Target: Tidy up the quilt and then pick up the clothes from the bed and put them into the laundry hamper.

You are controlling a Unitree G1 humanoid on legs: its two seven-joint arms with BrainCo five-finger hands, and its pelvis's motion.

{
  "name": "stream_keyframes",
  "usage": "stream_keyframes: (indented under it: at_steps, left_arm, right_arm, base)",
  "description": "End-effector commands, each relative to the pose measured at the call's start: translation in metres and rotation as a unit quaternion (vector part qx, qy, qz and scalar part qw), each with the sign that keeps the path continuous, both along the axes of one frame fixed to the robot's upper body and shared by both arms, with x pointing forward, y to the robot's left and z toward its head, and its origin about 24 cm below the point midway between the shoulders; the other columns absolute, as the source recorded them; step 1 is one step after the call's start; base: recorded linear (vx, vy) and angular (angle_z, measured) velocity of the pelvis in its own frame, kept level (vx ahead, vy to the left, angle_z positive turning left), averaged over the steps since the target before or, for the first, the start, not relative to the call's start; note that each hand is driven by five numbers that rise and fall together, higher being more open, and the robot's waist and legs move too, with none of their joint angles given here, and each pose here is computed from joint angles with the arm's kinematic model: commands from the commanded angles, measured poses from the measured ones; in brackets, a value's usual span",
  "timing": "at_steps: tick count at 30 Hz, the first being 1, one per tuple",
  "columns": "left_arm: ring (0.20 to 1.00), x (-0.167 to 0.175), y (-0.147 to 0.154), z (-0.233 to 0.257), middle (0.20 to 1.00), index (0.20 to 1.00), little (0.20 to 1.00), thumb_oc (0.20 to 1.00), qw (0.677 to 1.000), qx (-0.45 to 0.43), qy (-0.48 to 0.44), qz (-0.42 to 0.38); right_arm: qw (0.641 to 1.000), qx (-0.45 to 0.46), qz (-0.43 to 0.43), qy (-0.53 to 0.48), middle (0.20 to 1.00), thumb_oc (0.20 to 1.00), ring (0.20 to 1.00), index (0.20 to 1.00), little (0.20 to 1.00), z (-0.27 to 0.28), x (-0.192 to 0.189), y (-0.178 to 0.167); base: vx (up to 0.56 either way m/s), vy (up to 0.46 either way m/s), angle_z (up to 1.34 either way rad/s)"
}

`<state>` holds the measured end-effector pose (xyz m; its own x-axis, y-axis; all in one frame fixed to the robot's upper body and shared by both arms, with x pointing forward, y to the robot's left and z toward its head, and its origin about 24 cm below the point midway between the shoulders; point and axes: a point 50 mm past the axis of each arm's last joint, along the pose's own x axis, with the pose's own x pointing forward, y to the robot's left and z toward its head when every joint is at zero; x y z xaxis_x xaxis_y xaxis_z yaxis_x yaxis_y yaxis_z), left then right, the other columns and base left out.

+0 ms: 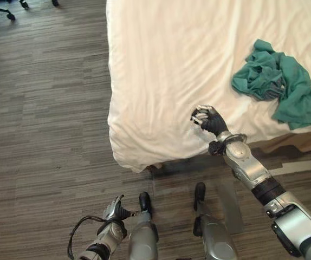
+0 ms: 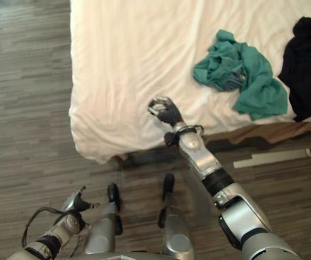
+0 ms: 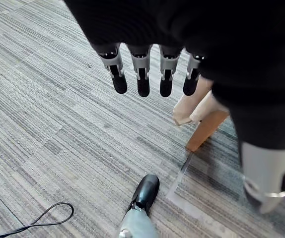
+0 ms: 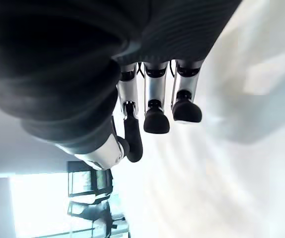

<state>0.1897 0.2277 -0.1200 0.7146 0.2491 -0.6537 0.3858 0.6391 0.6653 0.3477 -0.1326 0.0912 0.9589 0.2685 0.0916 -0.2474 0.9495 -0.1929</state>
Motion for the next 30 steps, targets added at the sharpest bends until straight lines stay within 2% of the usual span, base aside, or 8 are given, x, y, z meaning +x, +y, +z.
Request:
stream_keyframes:
  at_steps: [1,5,8,14,16,21,27,30]
  left_arm:
    - [1.0,0.015,0.001,0.006,1.0,1.0,1.0,1.0,1.0,-0.001,0.0,-0.012]
    - [1.0,0.028,-0.002,0.013,1.0,1.0,1.0,1.0,0.999,-0.013,-0.011,-0.032]
    - [1.0,0.029,-0.001,0.014,1.0,1.0,1.0,1.0,0.999,-0.016,-0.01,-0.033]
    - [1.0,0.01,0.009,0.004,1.0,1.0,1.0,1.0,0.999,-0.01,0.042,-0.029]
    - [1.0,0.002,0.011,-0.001,1.0,1.0,1.0,1.0,0.998,-0.013,0.059,-0.025]
    - [1.0,-0.025,0.01,-0.015,1.0,1.0,1.0,1.0,0.994,-0.023,0.103,-0.013]
    - [1.0,-0.01,-0.009,-0.011,1.0,1.0,1.0,1.0,0.992,-0.087,0.013,0.087]
    - [1.0,-0.002,-0.02,-0.009,1.0,1.0,1.0,1.0,0.995,-0.084,0.008,0.056]
  right_arm:
    - [0.999,0.018,-0.037,0.015,0.2,0.2,0.2,0.2,0.2,-0.005,-0.002,-0.015]
    - [0.966,-0.012,-0.18,0.185,0.2,0.2,0.2,0.2,0.2,-0.101,-0.056,-0.093]
    - [0.939,-0.023,-0.229,0.254,0.2,0.2,0.2,0.2,0.2,-0.134,-0.087,-0.116]
    - [0.815,-0.069,-0.311,0.484,0.2,0.2,0.2,0.2,0.2,-0.22,-0.207,-0.145]
    - [0.804,-0.077,-0.307,0.503,1.0,1.0,1.0,1.0,1.0,-0.226,-0.216,-0.143]
    - [0.767,-0.138,-0.268,0.567,1.0,1.0,1.0,1.0,1.0,-0.243,-0.251,-0.131]
    - [0.793,-0.199,-0.207,0.538,1.0,1.0,1.0,1.0,1.0,-0.243,-0.228,-0.106]
    - [0.803,-0.221,-0.181,0.523,1.0,1.0,1.0,1.0,1.0,-0.242,-0.22,-0.099]
  base:
    - [0.01,0.037,-0.23]
    - [0.05,0.119,-0.09]
    - [0.1,0.134,-0.26]
    - [0.2,0.044,-0.88]
    - [0.17,-0.113,-1.55]
    - [0.37,-0.35,-1.15]
    - [0.23,-0.028,-2.04]
    - [0.58,0.287,-2.05]
